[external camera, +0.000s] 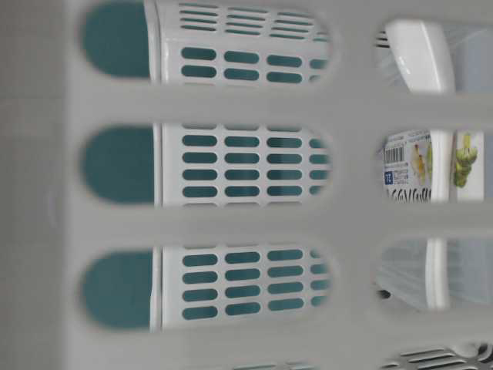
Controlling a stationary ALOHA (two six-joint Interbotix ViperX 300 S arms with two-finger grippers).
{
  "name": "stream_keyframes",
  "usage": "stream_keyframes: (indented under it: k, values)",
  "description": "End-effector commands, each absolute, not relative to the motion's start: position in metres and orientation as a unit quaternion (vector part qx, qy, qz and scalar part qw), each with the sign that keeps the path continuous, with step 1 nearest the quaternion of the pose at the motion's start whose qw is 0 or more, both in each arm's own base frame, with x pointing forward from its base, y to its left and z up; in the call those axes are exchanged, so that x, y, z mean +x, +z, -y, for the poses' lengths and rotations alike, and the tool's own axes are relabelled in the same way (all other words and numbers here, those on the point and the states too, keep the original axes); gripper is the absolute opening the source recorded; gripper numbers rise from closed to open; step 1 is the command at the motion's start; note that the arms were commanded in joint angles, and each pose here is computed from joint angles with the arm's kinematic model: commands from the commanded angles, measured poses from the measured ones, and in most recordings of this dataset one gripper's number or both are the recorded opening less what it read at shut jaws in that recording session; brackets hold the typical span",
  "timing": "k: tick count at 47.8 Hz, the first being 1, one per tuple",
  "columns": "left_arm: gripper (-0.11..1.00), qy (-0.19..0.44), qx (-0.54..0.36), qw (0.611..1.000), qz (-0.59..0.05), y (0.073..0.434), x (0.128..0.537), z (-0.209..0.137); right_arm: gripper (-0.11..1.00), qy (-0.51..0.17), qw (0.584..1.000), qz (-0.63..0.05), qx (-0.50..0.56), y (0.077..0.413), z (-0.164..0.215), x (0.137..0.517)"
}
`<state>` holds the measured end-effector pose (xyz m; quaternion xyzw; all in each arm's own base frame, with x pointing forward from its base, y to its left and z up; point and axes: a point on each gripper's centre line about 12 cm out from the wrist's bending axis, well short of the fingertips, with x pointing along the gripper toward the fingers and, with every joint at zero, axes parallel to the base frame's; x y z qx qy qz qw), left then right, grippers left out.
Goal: Pick up the chinese spoon from the shopping basket with the left arm.
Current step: 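Move the left gripper over the basket toward the white spoon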
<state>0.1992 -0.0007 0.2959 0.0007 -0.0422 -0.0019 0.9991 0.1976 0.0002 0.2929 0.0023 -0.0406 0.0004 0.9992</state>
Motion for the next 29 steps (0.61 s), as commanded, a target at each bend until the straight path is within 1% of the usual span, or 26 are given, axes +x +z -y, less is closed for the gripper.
stream_keyframes:
  k: [1,2,4,5,7,8,14,20,29]
  values:
    - [0.06,-0.005,0.009,1.000,0.017,0.289,0.204,0.001,0.00,-0.005,0.999,0.034,0.004,0.290,0.002,0.200]
    - [0.06,-0.005,0.006,1.000,0.013,0.289,0.205,0.001,0.00,-0.005,1.000,0.028,0.004,0.287,0.002,0.199]
    - [0.07,-0.005,0.000,1.000,0.007,0.291,0.208,0.001,0.07,-0.005,1.000,0.021,0.006,0.284,0.002,0.199]
    - [0.05,-0.006,-0.002,1.000,0.006,0.294,0.209,0.001,0.07,-0.005,1.000,0.018,0.006,0.283,0.002,0.199]
    - [0.00,-0.005,-0.002,1.000,0.009,0.300,0.210,0.001,0.02,-0.005,1.000,0.012,0.007,0.283,0.002,0.199]
    - [0.00,-0.004,-0.002,1.000,0.011,0.305,0.211,0.001,0.00,-0.005,1.000,0.010,0.009,0.282,0.002,0.199]
    - [0.00,-0.006,0.001,1.000,0.011,0.329,0.218,0.002,0.00,-0.005,1.000,0.010,0.019,0.285,0.002,0.197]
    - [0.00,-0.014,0.003,0.999,-0.030,0.344,0.229,0.006,0.00,-0.005,1.000,0.012,0.024,0.287,0.002,0.196]
    - [0.00,-0.027,0.002,0.995,-0.100,0.355,0.256,0.015,0.00,-0.005,1.000,0.013,0.025,0.288,0.002,0.196]
